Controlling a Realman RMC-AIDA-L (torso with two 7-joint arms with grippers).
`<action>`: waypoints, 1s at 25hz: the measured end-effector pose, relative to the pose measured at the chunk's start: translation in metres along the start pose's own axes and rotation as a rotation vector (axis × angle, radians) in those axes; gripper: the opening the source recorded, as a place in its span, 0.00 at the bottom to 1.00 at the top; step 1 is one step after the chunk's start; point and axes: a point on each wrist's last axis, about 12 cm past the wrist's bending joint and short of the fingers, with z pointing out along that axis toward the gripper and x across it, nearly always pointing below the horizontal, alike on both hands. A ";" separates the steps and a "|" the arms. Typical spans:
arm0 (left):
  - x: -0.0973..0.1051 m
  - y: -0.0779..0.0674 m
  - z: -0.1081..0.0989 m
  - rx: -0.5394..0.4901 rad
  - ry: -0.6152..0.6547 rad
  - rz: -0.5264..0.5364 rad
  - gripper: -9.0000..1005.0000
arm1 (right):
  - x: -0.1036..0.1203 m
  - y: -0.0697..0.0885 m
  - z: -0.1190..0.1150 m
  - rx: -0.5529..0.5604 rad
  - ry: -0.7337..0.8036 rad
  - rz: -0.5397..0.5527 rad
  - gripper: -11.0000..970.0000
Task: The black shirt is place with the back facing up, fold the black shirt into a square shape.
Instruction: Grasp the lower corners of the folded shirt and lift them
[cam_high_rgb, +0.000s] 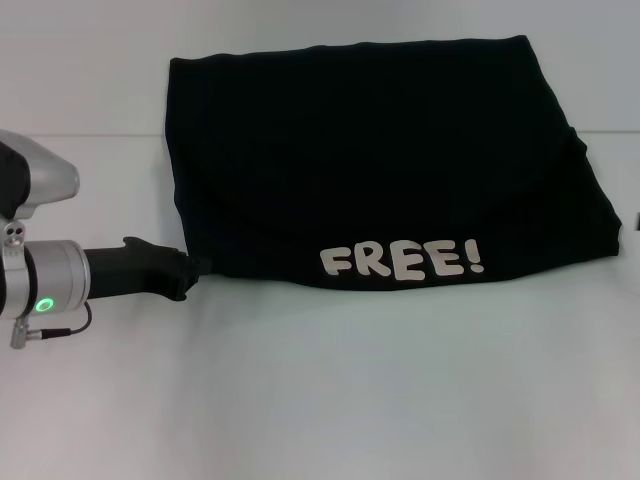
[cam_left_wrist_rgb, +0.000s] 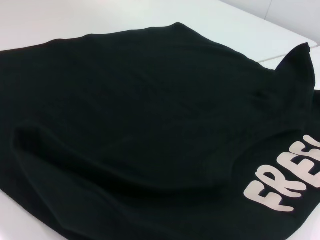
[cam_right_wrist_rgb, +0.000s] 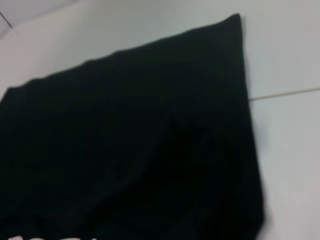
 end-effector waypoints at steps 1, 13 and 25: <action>0.000 0.000 0.000 0.000 0.001 0.001 0.01 | -0.002 0.005 0.007 0.001 0.013 -0.011 0.92; 0.001 0.001 0.001 -0.010 0.019 0.006 0.01 | -0.013 0.034 0.047 0.022 0.074 -0.086 0.92; 0.000 0.001 0.001 -0.009 0.019 0.008 0.01 | -0.008 0.040 0.056 0.013 0.104 -0.091 0.81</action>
